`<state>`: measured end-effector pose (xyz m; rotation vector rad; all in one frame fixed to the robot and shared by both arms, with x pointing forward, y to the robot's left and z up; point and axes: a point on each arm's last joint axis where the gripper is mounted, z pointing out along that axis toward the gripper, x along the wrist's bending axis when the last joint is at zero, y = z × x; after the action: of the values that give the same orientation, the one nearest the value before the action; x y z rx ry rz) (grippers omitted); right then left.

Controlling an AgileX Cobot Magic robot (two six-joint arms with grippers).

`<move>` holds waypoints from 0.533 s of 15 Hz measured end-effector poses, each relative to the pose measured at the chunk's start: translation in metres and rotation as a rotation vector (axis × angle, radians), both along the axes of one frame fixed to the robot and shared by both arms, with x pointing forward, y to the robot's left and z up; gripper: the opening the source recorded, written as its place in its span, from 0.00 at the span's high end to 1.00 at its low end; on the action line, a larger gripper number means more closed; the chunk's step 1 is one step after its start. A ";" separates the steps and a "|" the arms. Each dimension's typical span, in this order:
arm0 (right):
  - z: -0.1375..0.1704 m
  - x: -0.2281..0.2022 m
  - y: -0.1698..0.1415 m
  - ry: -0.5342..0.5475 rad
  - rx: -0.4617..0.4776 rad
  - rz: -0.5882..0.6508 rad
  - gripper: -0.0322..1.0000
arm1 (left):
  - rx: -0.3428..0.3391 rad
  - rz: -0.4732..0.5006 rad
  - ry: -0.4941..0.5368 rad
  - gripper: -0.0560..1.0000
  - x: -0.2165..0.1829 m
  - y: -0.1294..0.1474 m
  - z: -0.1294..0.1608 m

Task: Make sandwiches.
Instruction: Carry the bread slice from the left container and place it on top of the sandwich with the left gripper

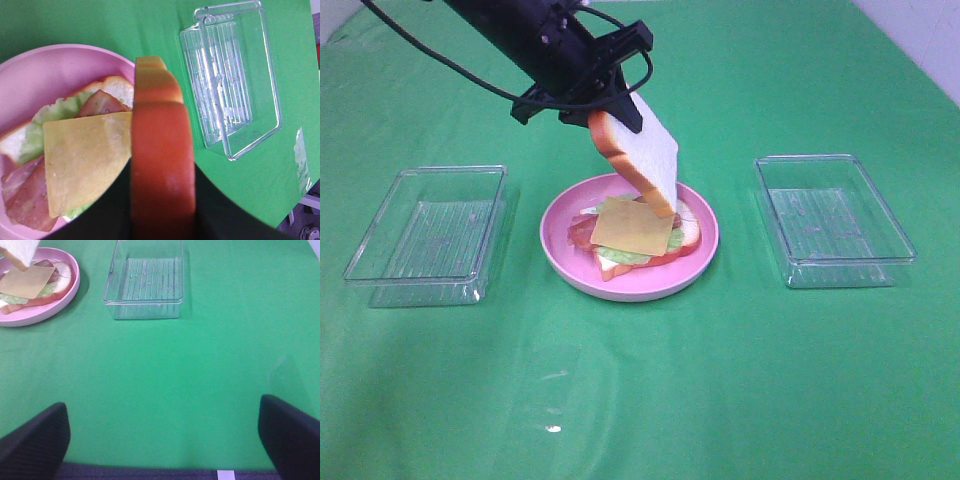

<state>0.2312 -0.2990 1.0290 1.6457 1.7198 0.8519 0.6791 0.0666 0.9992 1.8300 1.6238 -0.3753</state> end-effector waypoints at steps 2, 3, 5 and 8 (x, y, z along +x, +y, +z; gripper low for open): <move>0.000 0.000 0.000 0.000 0.000 0.000 0.02 | -0.005 0.006 0.005 0.76 0.001 -0.010 -0.015; 0.000 0.000 0.000 0.000 0.000 0.000 0.02 | -0.013 0.015 0.015 0.76 0.002 -0.014 -0.022; 0.000 0.000 0.000 0.000 0.000 0.000 0.02 | -0.014 0.029 0.059 0.76 0.004 -0.017 -0.036; 0.000 0.000 0.000 0.000 0.000 0.000 0.02 | 0.026 0.064 0.101 0.76 0.004 -0.014 -0.044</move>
<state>0.2312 -0.2990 1.0290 1.6457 1.7198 0.8519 0.6827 0.0529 0.9552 1.7996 1.7588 -0.4263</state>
